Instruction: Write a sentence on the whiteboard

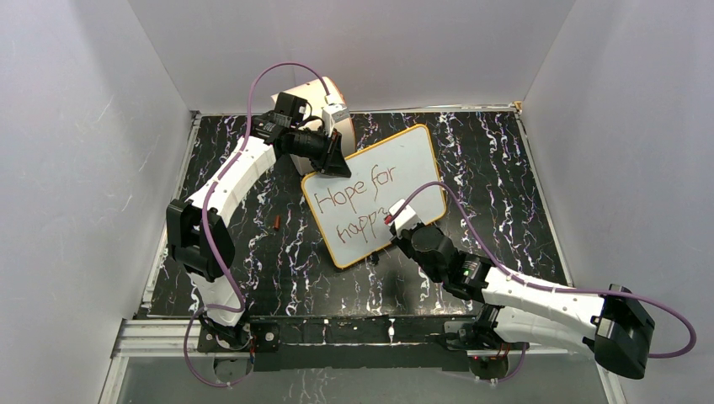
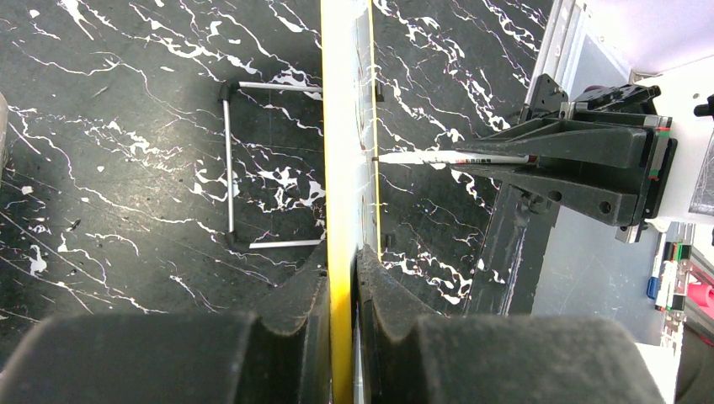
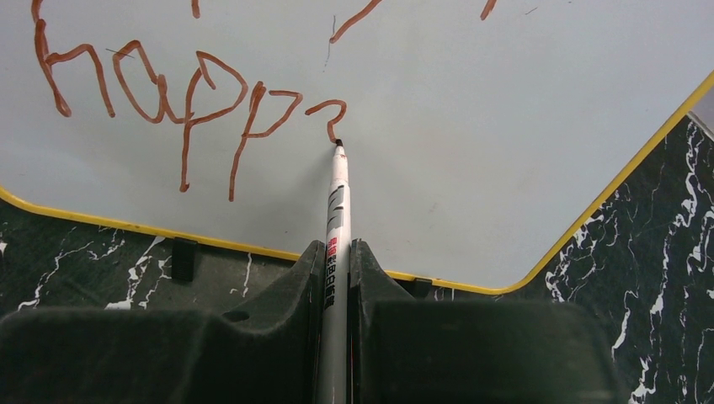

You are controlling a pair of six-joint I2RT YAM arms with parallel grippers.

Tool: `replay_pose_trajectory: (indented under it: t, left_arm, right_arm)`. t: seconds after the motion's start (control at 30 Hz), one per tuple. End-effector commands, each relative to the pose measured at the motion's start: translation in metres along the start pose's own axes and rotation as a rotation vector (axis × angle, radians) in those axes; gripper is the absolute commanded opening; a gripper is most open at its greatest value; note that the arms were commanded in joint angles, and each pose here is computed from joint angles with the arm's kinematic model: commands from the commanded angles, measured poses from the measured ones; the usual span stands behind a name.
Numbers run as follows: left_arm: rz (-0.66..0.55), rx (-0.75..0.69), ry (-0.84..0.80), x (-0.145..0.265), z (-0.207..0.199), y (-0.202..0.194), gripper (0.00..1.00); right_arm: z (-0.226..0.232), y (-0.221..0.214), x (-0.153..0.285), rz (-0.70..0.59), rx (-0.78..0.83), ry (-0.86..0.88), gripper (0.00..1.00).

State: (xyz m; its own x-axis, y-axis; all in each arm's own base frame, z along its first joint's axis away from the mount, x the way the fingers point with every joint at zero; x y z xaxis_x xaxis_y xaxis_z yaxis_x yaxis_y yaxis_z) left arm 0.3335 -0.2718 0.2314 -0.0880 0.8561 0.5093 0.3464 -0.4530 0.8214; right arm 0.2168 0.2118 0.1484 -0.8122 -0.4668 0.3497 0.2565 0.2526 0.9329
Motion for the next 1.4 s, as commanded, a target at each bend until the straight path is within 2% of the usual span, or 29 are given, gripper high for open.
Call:
replay_pose_trajectory:
  t: [0.0,0.4,0.87,1.37]
  left_arm:
    - [0.070,-0.007,-0.038,-0.009,-0.012,-0.021,0.00]
    - [0.067,-0.009,-0.039,-0.009,-0.013,-0.020,0.00]
    - [0.068,-0.008,-0.035,-0.008,-0.013,-0.019,0.00]
    - [0.068,-0.008,-0.032,-0.008,-0.012,-0.019,0.00]
  right_arm:
    - [-0.009,0.030,0.000,-0.107,-0.054,-0.058,0.00]
    - [-0.009,0.041,-0.005,-0.140,-0.047,-0.062,0.00]
    - [0.004,0.009,-0.003,0.036,-0.058,-0.001,0.00]
    - [0.008,-0.012,0.003,0.154,-0.069,0.021,0.00]
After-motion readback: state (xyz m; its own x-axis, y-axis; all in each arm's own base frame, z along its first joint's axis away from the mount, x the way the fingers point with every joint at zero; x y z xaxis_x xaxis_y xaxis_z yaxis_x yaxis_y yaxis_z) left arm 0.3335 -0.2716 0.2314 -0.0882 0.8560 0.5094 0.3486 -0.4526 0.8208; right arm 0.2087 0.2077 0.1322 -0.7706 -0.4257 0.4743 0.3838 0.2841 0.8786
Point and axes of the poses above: each gripper's point midway between its finger pads, its own x axis back along the fingers, its own z axis along the line the jaws close on, y = z × x, the point moved 1 cm from there along x, back along the fingers, and after that the axes turned 15 degrees about -x, right-handed, at the moved point
